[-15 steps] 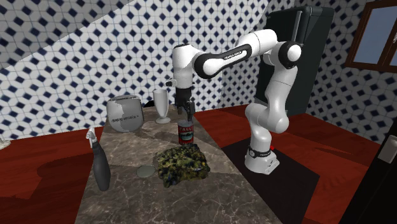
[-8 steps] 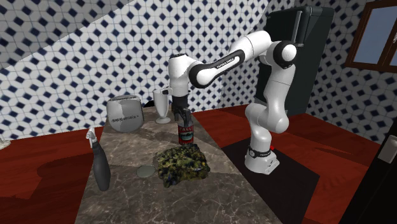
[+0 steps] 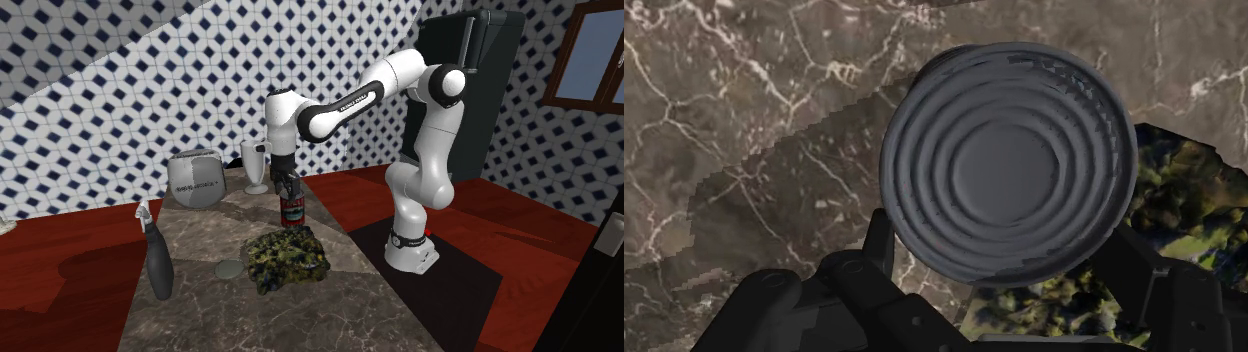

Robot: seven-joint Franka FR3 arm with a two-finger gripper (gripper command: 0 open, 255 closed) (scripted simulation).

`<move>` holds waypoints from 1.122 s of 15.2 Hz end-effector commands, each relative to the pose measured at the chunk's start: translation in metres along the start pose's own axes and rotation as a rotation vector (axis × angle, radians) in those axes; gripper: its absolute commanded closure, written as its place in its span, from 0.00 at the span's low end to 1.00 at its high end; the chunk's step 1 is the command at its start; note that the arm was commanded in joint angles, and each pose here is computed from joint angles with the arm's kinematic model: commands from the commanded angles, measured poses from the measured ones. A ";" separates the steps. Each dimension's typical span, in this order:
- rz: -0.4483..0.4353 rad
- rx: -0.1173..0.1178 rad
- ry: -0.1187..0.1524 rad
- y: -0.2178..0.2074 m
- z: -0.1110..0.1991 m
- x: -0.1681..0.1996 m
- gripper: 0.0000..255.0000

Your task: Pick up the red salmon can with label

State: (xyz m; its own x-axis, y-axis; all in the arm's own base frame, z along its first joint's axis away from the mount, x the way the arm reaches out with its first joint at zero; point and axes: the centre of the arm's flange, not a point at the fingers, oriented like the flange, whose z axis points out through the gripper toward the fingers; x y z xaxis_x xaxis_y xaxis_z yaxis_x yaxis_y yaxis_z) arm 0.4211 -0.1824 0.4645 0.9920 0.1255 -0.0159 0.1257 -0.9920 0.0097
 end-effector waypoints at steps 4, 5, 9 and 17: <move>0.001 0.000 -0.003 0.001 0.001 -0.001 1.00; 0.001 0.000 -0.003 0.000 0.001 0.000 1.00; 0.001 0.000 -0.003 0.000 -0.020 0.000 1.00; 0.001 0.000 -0.003 0.001 -0.062 -0.001 1.00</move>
State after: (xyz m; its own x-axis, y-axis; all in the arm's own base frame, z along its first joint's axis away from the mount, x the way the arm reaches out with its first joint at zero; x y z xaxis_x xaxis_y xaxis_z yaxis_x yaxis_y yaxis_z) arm 0.4209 -0.1812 0.5205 0.9920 0.1246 -0.0188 0.1248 -0.9921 0.0095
